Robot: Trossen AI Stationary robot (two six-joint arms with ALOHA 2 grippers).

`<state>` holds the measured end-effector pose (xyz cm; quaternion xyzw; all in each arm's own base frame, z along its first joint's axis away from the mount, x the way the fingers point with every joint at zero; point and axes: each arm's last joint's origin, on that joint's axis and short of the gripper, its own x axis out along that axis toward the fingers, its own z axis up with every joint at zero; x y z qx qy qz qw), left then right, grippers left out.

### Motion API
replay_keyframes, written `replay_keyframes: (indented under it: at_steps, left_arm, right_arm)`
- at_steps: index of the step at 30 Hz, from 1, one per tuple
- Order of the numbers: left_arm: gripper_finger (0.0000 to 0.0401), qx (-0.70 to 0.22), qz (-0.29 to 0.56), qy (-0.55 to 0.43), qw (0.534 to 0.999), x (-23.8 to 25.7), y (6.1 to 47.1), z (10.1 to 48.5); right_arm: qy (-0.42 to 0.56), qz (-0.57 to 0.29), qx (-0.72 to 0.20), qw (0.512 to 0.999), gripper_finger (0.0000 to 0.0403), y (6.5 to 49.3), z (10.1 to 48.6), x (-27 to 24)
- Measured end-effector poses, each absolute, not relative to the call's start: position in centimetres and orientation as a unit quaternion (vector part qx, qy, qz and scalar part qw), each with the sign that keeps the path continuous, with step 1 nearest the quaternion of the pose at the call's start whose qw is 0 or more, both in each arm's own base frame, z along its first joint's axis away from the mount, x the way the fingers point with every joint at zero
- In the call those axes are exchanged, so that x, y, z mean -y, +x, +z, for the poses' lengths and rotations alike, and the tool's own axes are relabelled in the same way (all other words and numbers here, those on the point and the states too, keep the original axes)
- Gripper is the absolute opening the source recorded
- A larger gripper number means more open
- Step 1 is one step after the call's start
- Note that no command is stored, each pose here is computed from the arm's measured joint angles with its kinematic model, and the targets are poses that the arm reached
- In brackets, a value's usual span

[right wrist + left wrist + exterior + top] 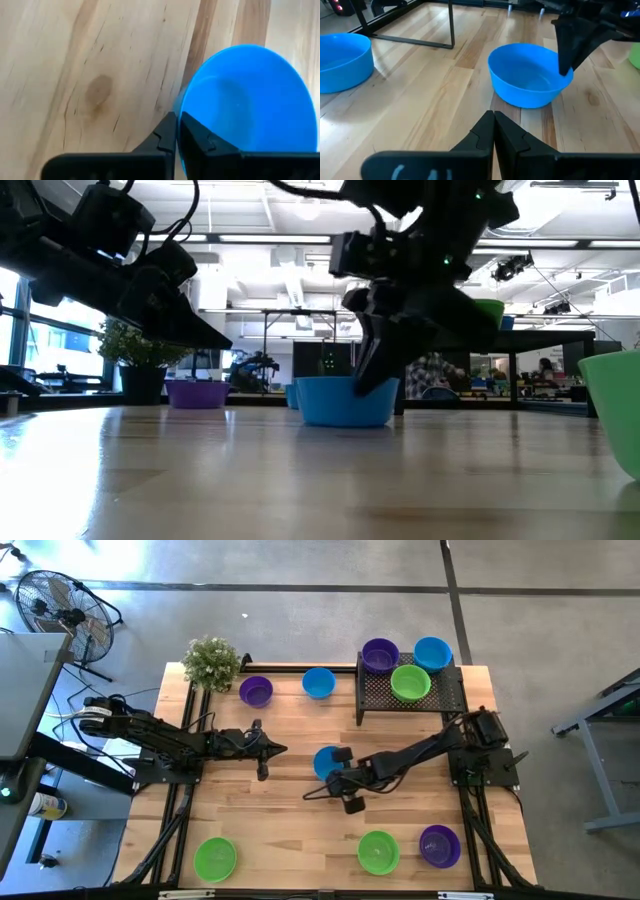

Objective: Pick & Place Mini bowls
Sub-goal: Stack the blue bowl on the other blue bowls on the shelf

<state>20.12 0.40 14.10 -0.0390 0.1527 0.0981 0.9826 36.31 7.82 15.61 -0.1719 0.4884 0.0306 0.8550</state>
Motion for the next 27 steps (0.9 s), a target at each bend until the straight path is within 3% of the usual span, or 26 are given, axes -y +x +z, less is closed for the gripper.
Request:
replay_keyframes:
  at_steps: [6, 14, 22, 27]
  left_arm:
    - [0.0002, -0.153, 0.098, -0.039, 0.983, -0.4, 20.1, 14.1]
    - [0.0002, -0.153, 0.098, -0.039, 0.983, -0.4, 20.1, 14.1]
    - [0.0002, -0.152, 0.096, -0.04, 0.983, -0.4, 20.1, 14.1]
    - [0.0002, -0.152, 0.096, -0.041, 0.983, -0.4, 20.1, 14.1]
  right_arm:
    - [-0.17, 0.043, -0.477, 0.861, 0.0007, 35.2, 18.2, -8.2]
    - [-0.156, 0.017, -0.437, 0.885, 0.0003, 30.4, 26.6, -8.5]
    - [-0.097, -0.152, -0.415, 0.892, 0.0003, 22.8, 35.6, -4.2]
    - [-0.051, -0.282, -0.402, 0.87, 0.0004, 19.5, 39.0, 1.1]
